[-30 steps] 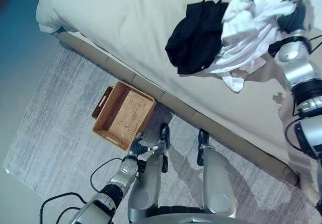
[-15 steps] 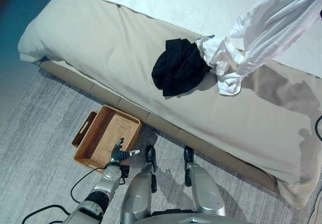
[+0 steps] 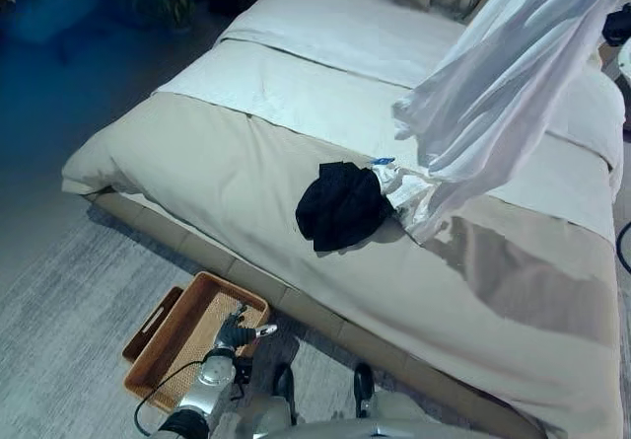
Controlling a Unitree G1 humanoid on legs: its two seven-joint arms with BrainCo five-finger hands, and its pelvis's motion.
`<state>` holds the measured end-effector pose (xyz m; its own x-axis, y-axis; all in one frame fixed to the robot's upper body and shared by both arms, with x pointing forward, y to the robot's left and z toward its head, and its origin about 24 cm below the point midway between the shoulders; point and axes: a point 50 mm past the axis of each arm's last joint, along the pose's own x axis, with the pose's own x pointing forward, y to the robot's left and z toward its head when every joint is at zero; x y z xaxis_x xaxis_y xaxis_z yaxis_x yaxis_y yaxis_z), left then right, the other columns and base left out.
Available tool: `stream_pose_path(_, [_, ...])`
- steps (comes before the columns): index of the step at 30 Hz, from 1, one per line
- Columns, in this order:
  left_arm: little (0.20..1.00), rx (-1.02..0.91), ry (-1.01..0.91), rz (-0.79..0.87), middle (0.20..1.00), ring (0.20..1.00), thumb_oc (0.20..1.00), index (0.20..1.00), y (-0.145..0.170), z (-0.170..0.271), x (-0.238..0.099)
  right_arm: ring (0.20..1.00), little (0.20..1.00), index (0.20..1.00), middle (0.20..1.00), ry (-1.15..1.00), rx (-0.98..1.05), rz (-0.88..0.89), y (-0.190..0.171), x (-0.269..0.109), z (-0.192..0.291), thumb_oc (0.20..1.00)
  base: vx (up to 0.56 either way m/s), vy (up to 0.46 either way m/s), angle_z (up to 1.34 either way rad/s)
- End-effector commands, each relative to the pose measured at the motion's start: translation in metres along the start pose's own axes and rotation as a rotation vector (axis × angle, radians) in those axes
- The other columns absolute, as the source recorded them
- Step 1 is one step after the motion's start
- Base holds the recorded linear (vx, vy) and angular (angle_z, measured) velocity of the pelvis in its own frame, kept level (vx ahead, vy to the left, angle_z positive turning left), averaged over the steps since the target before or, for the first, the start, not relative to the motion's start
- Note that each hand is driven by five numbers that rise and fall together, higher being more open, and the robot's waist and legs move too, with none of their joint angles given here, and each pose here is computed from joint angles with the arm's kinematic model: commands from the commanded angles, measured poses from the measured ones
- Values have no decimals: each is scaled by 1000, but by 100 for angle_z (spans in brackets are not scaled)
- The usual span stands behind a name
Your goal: Pick up clothes into the bucket
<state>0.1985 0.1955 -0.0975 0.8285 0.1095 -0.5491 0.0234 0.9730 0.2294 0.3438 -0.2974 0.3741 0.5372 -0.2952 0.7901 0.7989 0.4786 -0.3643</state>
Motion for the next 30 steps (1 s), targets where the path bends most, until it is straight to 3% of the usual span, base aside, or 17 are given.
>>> stream_pose_path(1, [1000,37,-82,-28,1000,1000,1000,1000,6,13,0,200,200,200,200,-83,59,-173,-37,22,25,200,34,18,0])
stream_pose_path(6, [1000,-11,-229,-74,1000,1000,1000,1000,7,51,2,200,200,200,200,-87,41,-188,-54,40,38,200,36,2,-1])
stream_pose_path(7, [1000,-41,-343,-105,1000,1000,1000,1000,9,82,1,200,200,200,200,-81,59,-159,-55,46,44,200,32,-9,-1])
stream_pose_path(13, [1000,-111,-611,-165,1000,1000,1000,1000,18,152,-14,200,200,200,200,-89,73,-67,-42,49,55,200,11,-4,-2])
stream_pose_path(15, [1000,-89,-836,-165,1000,1000,1000,1000,28,214,-28,200,200,200,200,-107,129,45,-17,40,60,200,0,0,0])
stream_pose_path(20, [1000,-33,-1079,-169,1000,1000,1000,1000,26,290,-48,200,200,200,200,-204,203,269,22,6,67,200,15,-5,0])
stream_pose_path(30, [1000,92,-1193,-255,1000,1000,1000,1000,-12,359,-61,200,200,200,200,-316,293,539,51,-46,77,200,0,1,1])
